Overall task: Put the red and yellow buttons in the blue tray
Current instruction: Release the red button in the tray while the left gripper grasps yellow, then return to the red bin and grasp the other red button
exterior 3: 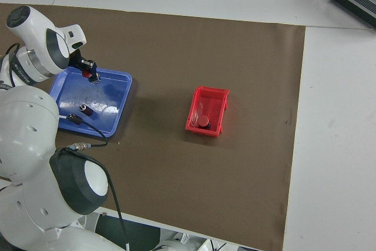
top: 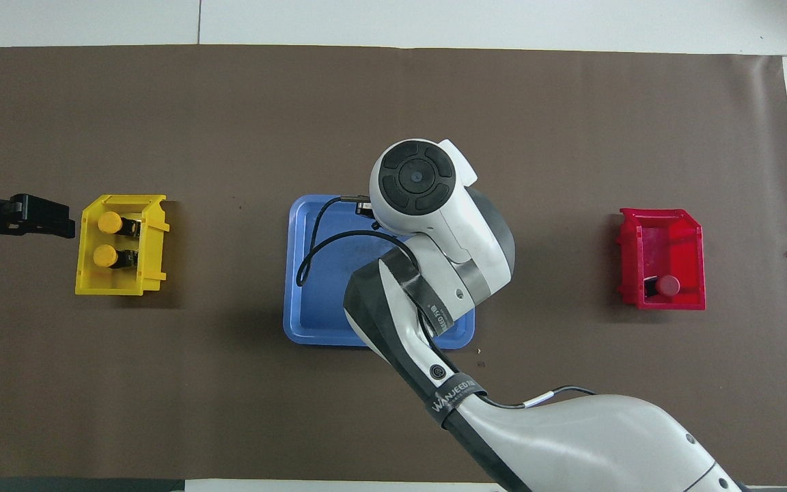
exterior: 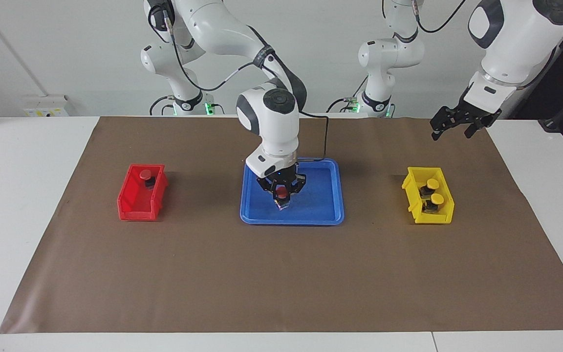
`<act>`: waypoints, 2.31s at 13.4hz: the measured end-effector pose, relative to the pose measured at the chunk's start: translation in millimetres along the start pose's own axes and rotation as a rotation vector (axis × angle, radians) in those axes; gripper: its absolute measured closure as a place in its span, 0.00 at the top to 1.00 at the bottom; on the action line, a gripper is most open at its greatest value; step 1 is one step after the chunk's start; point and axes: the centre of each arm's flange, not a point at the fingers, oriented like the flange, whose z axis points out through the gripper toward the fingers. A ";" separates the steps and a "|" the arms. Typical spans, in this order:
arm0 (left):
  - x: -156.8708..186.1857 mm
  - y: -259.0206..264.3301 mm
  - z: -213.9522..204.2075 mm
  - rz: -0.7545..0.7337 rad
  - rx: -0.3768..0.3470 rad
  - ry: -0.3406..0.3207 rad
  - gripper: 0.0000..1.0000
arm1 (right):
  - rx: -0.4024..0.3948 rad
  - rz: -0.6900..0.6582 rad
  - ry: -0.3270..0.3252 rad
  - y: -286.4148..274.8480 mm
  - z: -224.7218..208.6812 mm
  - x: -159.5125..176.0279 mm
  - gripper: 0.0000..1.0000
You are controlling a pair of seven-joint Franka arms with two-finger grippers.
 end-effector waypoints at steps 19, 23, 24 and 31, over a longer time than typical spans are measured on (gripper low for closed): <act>62.0 -42.3 174.3 -0.027 -0.014 0.125 0.71 | -0.025 -0.175 -0.082 257.8 -116.4 48.6 0.74; 61.9 -42.7 185.8 -0.028 -0.015 0.112 0.70 | 0.008 -0.263 -0.070 388.8 -87.6 -5.3 0.71; 62.2 -42.8 188.7 -0.028 -0.015 0.109 0.70 | 0.010 -0.261 -0.062 398.5 -79.3 -11.6 0.71; 56.7 -53.5 211.1 -0.035 -0.013 0.117 0.69 | -0.001 -0.203 -0.091 426.2 -30.9 -5.9 0.65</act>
